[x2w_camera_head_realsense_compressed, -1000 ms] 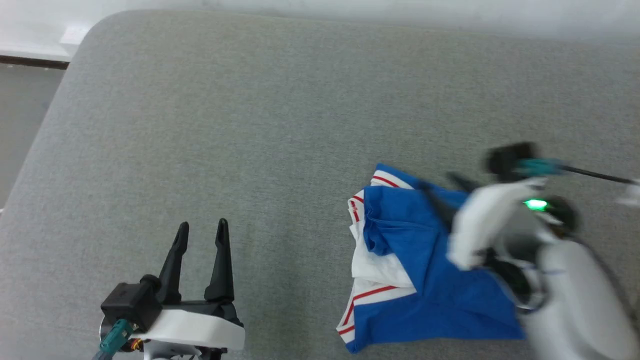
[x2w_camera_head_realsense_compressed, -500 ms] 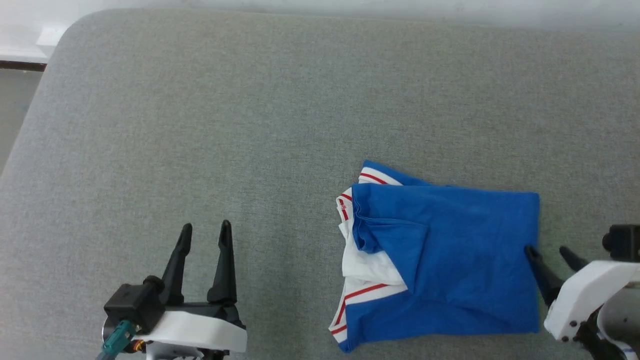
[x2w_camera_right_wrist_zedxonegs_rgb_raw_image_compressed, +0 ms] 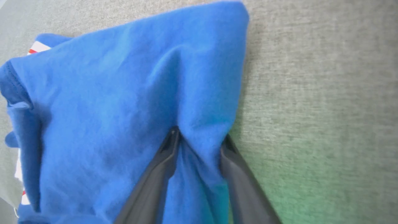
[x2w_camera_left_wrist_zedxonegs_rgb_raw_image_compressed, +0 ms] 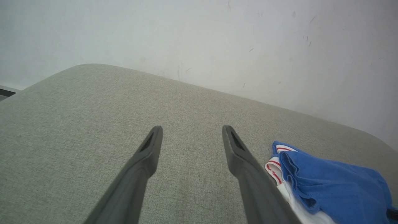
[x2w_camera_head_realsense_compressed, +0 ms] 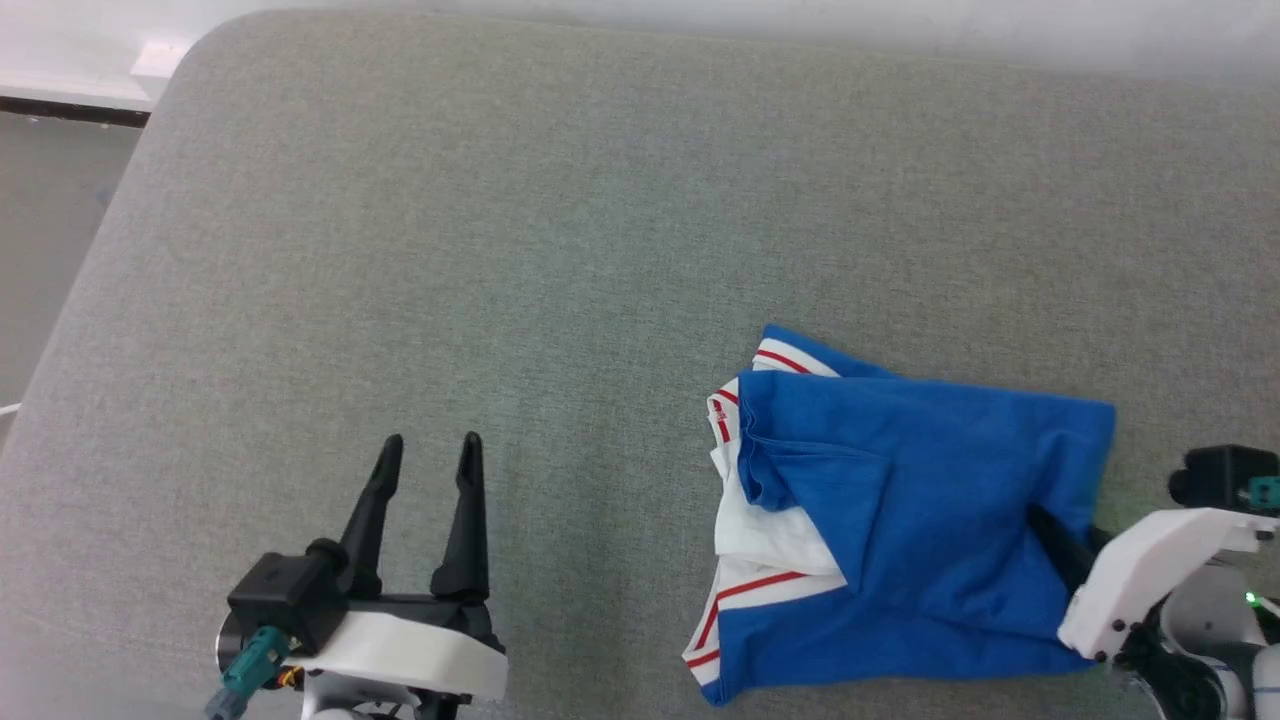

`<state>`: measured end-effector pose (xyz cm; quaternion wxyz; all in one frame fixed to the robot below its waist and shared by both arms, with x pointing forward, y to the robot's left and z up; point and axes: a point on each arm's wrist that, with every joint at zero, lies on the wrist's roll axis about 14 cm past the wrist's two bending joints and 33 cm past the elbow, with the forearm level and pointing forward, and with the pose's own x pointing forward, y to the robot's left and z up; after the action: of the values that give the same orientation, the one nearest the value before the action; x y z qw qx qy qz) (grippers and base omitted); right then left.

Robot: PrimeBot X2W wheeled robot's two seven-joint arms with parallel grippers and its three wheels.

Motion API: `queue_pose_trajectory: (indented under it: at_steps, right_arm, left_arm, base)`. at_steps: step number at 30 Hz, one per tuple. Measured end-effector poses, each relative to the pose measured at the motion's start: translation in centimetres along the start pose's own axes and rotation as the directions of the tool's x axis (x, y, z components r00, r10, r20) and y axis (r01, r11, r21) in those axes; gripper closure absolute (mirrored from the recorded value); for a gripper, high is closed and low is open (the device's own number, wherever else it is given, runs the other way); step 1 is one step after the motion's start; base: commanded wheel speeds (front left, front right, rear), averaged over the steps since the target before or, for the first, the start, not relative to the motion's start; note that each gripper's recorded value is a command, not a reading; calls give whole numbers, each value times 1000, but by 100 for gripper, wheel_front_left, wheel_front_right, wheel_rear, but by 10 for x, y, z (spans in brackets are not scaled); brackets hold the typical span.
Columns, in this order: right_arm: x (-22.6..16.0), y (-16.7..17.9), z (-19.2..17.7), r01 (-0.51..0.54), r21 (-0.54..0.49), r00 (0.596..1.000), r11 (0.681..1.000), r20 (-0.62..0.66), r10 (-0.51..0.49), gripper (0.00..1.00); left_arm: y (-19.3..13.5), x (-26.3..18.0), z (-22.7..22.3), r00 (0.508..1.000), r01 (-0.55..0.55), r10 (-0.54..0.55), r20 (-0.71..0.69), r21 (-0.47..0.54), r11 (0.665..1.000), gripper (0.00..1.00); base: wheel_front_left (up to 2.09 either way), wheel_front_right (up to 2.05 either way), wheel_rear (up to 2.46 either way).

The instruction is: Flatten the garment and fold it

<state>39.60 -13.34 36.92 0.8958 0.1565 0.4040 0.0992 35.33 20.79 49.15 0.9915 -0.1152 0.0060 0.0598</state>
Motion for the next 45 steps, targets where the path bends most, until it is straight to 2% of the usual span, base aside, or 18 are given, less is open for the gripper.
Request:
queue_pose_trajectory:
  at_steps: [4,12,20,26,33,45]
  right_arm:
    - [2,9,1,-22,-3,1000,1000,4,22,100]
    - [-11,-3,12,14,-68,999,998,48,-10,100]
    - [-29,-20,44,74,-220,993,973,108,-50,100]
    - [-50,-38,76,155,-337,979,929,177,-99,100]
    - [-79,-73,108,286,-399,947,871,255,-194,100]
    - [-127,-133,152,480,-489,871,728,369,-326,100]
  left_arm:
    - [-5,-1,2,1000,16,-16,7,5,1000,0]
    - [-25,7,4,997,80,-80,8,-5,997,0]
    - [-57,22,0,984,178,-178,1,-13,984,0]
    - [-86,33,-5,965,262,-262,-12,-18,965,0]
    - [-124,47,-10,927,373,-373,-25,-25,928,0]
    - [-183,64,-19,851,523,-524,-41,-34,852,0]
  base:
    - [0,0,0]
    - [0,0,0]
    - [0,0,0]
    - [0,0,0]
    - [0,0,0]
    - [0,0,0]
